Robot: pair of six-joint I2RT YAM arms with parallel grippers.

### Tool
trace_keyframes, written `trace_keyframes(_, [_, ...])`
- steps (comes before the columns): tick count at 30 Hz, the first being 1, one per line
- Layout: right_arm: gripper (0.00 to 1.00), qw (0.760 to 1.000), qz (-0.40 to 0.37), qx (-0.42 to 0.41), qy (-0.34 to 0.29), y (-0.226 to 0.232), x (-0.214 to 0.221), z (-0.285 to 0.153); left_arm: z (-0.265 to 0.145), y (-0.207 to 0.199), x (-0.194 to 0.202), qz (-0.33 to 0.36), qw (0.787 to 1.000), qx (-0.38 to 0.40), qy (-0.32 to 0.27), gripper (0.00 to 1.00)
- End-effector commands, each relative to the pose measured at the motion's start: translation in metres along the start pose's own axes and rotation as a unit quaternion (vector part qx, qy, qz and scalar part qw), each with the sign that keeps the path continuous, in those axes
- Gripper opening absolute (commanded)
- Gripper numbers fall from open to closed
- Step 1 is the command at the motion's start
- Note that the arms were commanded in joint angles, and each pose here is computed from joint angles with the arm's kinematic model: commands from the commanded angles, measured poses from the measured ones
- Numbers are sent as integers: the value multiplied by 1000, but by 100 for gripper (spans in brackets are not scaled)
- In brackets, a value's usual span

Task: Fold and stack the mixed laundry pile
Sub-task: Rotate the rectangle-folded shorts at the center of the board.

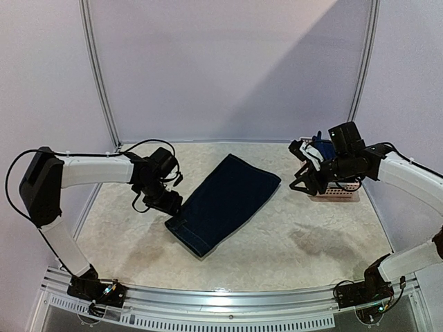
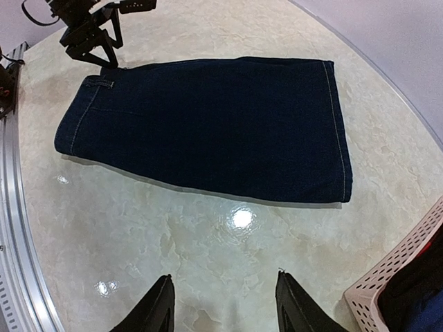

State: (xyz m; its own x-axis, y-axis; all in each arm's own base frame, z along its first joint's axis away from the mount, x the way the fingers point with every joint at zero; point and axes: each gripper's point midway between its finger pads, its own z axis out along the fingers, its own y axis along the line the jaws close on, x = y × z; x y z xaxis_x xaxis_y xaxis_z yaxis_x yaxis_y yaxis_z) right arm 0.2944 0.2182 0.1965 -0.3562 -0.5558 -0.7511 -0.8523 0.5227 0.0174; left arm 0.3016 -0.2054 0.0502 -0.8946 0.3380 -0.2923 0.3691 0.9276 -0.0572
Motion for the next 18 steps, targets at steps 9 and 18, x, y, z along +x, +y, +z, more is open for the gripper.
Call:
trace_keyframes(9, [50, 999, -11, -45, 9, 13, 10, 6, 22, -46, 15, -112, 974, 197, 2, 71])
trace_keyframes(18, [50, 998, -8, -53, 24, 13, 16, 14, 5, -121, 51, -72, 972, 222, -5, 66])
